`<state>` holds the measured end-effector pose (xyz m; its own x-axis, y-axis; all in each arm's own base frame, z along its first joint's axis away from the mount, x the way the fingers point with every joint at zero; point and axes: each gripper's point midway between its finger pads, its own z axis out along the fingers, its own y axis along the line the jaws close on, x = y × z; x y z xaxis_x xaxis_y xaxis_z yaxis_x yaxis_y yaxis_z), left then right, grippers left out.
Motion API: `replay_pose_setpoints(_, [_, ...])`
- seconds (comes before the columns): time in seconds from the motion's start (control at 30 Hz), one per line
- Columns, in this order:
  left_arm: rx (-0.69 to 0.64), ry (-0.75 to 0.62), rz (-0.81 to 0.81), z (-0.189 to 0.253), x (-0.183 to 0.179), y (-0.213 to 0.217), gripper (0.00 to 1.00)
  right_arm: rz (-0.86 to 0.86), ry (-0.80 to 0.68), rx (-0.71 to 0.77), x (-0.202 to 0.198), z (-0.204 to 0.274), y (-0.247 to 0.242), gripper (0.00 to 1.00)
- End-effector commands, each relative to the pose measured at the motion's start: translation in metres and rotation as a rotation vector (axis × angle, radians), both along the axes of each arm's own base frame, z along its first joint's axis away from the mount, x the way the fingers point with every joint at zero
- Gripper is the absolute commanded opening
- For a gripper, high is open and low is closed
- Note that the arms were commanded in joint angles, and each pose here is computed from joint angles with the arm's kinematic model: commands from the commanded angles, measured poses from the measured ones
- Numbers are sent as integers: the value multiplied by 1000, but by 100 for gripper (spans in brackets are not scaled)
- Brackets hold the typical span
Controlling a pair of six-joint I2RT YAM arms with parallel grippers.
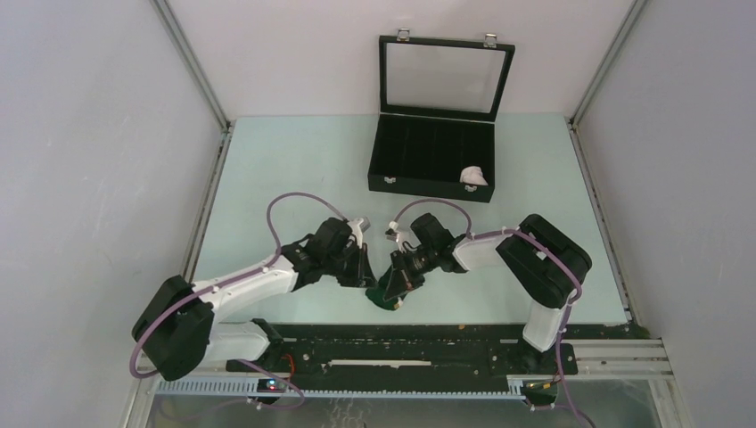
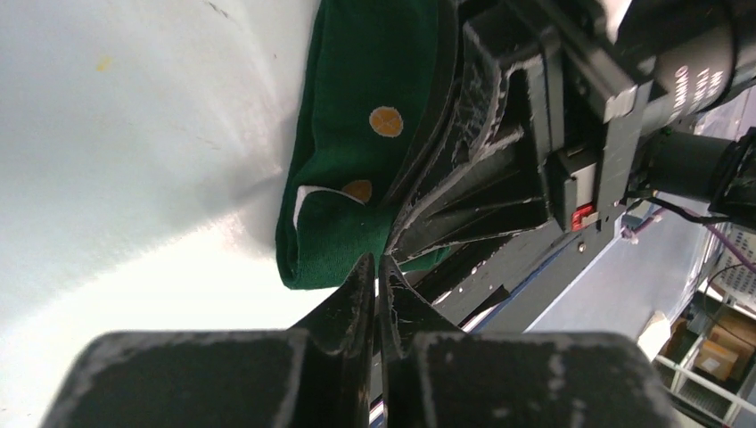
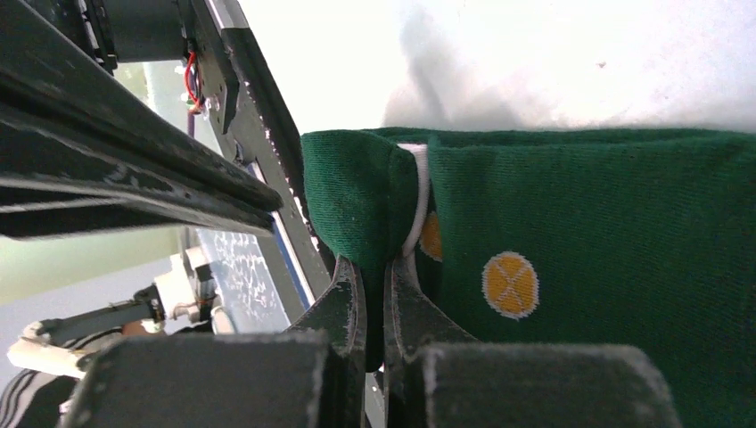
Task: Roll the socks
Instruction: Roll a pair of socks at the center of the board.
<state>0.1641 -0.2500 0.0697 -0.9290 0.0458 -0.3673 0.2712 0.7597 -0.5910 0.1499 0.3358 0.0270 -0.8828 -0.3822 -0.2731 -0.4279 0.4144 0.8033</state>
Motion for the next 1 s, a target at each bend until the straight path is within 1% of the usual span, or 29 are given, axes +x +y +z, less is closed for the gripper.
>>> replay_pose_setpoints(0.0, [-22,-11,-70,1,-5,-14,7,-70,71,-61,5,-10,-5,0])
replay_pose_setpoints(0.2, [7,-2,-57,-4,-4,-14,7,-122,90,-125,7,-23,-15,0])
replay_pose_setpoints(0.5, [70,13,-26,-21,5,-13,6,-148,65,-137,10,-22,-17,1])
replay_pose_setpoints(0.7, [105,44,-38,-37,4,-15,5,-168,17,-109,17,-6,-14,17])
replay_pose_setpoints(0.77, [118,54,-45,-42,3,-14,4,-184,-12,-97,22,2,-12,28])
replay_pose_setpoints(0.83, [128,62,-50,-47,2,-15,4,-188,-46,-68,25,13,-9,37])
replay_pose_setpoints(0.97, [142,71,-52,-53,0,-14,3,-202,-140,-8,35,40,-4,41])
